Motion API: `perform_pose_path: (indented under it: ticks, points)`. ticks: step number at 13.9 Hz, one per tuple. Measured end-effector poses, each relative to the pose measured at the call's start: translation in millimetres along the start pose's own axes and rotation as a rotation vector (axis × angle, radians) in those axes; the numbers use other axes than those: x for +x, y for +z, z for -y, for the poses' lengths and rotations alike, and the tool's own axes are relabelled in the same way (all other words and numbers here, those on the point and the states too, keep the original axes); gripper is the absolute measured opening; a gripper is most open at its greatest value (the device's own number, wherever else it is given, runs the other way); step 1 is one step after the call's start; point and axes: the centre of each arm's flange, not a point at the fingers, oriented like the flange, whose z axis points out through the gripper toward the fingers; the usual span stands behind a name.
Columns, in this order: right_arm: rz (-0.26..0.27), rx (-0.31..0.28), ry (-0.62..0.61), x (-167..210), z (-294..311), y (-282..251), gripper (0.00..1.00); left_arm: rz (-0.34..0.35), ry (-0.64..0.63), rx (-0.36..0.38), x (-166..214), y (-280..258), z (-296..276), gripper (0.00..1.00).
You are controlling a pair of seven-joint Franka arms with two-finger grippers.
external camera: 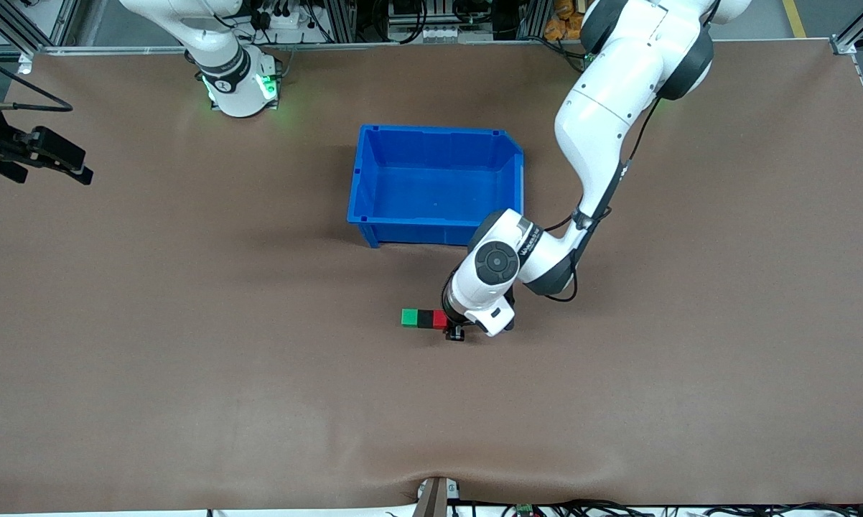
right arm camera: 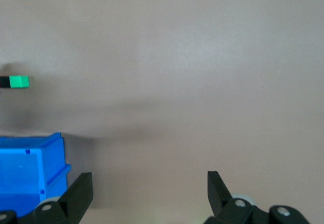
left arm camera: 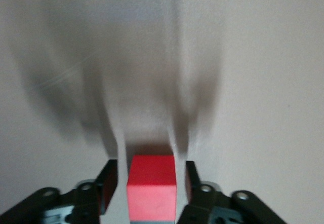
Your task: Attach green and red cubes to black cube
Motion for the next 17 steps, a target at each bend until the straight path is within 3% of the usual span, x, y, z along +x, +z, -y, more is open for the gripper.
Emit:
perform_pose_path:
  ticks: [3, 8, 12, 17]
  points:
    - [-0.019, 0.002, 0.0, 5.1, 0.3, 0.7, 1.0, -0.015, 0.039, 0.019, -14.3, -59.3, -2.5, 0.99]
    - [-0.018, 0.002, -0.001, 6.5, 0.8, 1.1, 1.0, -0.058, 0.386, 0.051, -9.8, -205.6, 1.2, 1.0]
    - [-0.017, 0.002, -0.04, 6.3, 0.9, 0.7, 1.0, -0.081, 0.627, 0.109, 43.3, -288.4, -5.1, 1.0]
    - [-0.003, 0.001, -0.112, 5.4, -7.5, 1.7, 1.0, -0.097, 0.803, 0.167, 108.9, -385.5, 5.1, 1.0]
